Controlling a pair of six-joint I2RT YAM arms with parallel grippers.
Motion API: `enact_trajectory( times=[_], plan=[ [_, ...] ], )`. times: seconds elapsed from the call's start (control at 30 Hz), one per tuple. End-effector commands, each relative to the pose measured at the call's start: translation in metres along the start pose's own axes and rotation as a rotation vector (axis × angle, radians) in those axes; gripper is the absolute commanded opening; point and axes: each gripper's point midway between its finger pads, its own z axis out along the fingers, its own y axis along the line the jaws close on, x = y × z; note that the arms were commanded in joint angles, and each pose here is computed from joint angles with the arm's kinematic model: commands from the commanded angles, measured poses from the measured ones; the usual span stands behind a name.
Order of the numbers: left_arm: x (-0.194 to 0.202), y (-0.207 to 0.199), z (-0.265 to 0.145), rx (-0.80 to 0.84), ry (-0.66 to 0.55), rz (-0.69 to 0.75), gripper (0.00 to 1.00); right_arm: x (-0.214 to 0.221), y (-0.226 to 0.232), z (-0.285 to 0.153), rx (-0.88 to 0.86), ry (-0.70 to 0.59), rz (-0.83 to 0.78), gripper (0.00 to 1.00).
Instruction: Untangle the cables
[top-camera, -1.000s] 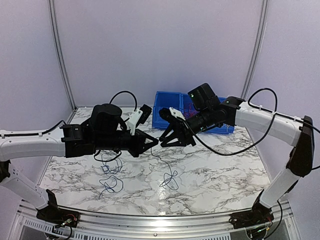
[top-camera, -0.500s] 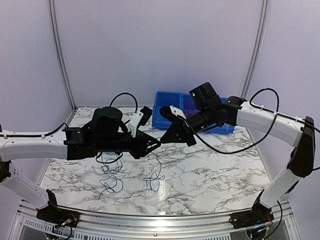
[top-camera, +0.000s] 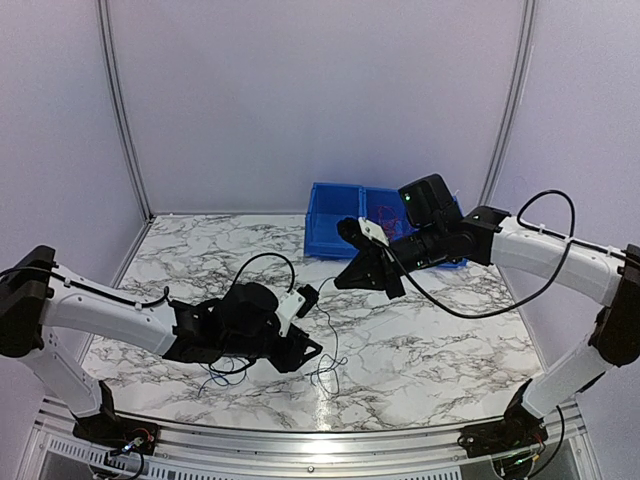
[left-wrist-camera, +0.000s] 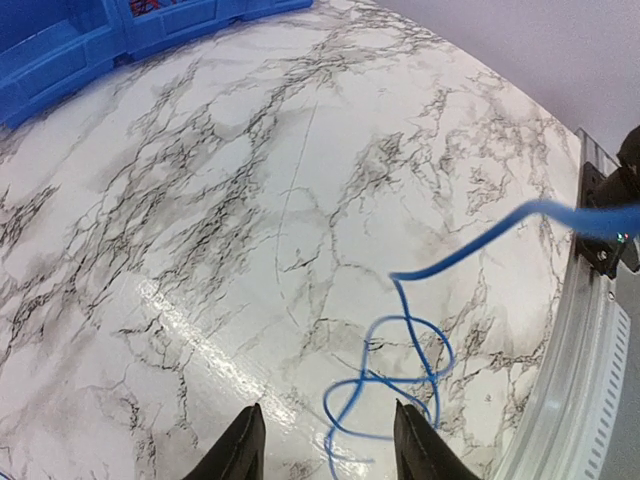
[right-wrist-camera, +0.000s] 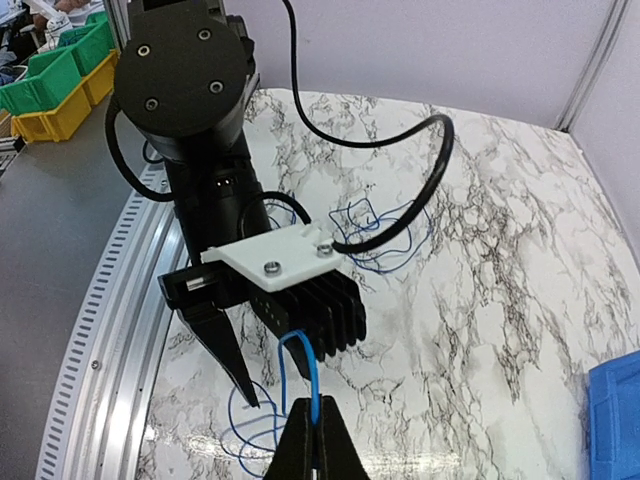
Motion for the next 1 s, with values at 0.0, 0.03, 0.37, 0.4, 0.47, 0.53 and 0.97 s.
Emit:
enact_trajectory(
  times=[0.0,0.03,0.37,0.4,0.47,0.53,0.97],
  plan=[
    [0.004,0.021,0.012,-0.109,-0.045,-0.101,0.46,-0.004,-0.007,-0.012,0.045,-0.042,-0.022,0.0],
    [0.008,0.026,0.015,-0.137,-0.041,-0.124,0.45,-0.001,-0.007,-0.012,0.043,-0.044,-0.018,0.0],
    [0.034,0.006,0.053,-0.009,0.063,-0.192,0.38,0.017,-0.007,-0.011,0.041,-0.044,0.007,0.0],
    [0.036,0.004,0.056,-0.003,0.071,-0.195,0.38,0.02,-0.007,-0.01,0.04,-0.039,0.009,0.0],
    [0.04,-0.002,0.061,0.032,0.093,-0.199,0.39,0.022,-0.007,-0.01,0.042,-0.035,0.01,0.0],
    [0.044,-0.002,0.066,0.032,0.105,-0.205,0.39,0.024,-0.007,-0.01,0.041,-0.036,0.012,0.0],
    [0.044,0.006,0.094,-0.012,0.103,-0.266,0.36,-0.019,-0.002,-0.032,0.048,-0.1,-0.029,0.0]
  ],
)
